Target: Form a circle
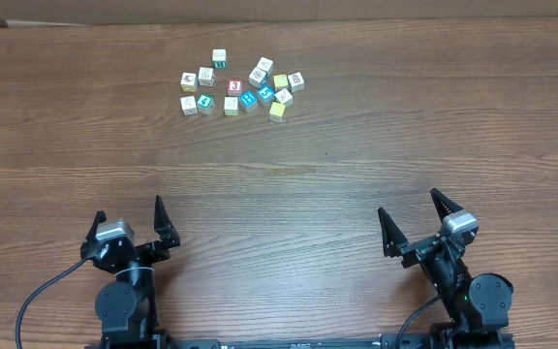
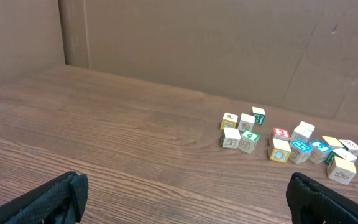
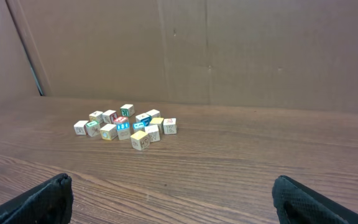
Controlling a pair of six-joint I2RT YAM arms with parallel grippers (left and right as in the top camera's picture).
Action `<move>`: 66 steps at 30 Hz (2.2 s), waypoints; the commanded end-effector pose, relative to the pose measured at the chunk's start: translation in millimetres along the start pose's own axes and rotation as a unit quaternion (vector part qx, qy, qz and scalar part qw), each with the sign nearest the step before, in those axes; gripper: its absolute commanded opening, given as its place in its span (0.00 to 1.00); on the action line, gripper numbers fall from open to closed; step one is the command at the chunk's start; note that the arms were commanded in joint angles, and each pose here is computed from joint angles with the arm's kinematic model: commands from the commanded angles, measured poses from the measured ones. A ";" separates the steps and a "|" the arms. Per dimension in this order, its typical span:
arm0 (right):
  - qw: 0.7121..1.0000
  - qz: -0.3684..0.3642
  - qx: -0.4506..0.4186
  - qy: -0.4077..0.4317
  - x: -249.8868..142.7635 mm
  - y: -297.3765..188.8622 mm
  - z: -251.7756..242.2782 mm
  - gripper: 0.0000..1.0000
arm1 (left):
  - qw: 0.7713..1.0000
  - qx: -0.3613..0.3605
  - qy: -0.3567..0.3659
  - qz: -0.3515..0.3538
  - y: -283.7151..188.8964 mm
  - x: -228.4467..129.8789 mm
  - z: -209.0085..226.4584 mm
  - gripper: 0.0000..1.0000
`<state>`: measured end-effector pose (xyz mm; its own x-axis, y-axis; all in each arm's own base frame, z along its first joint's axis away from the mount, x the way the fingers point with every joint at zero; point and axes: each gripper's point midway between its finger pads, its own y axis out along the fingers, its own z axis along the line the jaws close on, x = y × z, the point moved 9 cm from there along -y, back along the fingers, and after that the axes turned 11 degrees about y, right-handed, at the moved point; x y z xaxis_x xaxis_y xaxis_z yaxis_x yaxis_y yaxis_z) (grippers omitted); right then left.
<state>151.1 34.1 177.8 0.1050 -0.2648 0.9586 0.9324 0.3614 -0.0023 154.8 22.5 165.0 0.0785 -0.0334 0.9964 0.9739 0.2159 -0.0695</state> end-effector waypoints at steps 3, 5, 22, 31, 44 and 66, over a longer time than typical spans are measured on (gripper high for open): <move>1.000 -0.001 0.004 0.001 -2.1 0.0 0.3 1.00 | 1.000 -0.010 0.009 -0.004 -0.5 0.0 -2.6 1.00; 1.000 -0.004 0.005 0.000 -1.0 0.0 0.7 1.00 | 1.000 -0.010 0.009 -0.004 -0.5 0.0 -2.6 1.00; 0.999 0.012 0.050 0.001 -3.9 -0.3 8.0 1.00 | 1.000 -0.010 0.009 -0.004 -0.5 0.0 -2.6 1.00; 0.998 0.010 0.051 0.040 13.9 -5.2 14.9 1.00 | 1.000 -0.010 0.009 -0.004 -0.5 0.0 -2.6 1.00; 0.997 0.033 0.043 0.049 85.5 -17.3 40.1 1.00 | 1.000 -0.010 0.009 -0.004 -0.5 0.0 -2.6 1.00; 0.974 0.199 0.013 0.112 80.0 28.3 27.8 1.00 | 1.000 -0.010 0.009 -0.004 -0.5 0.0 -2.6 1.00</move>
<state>174.5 45.8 253.5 0.5350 -0.2917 0.7929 0.7994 0.4784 -0.3634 154.8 22.6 165.0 0.0785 -0.0334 0.9964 0.9738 0.2163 -0.0695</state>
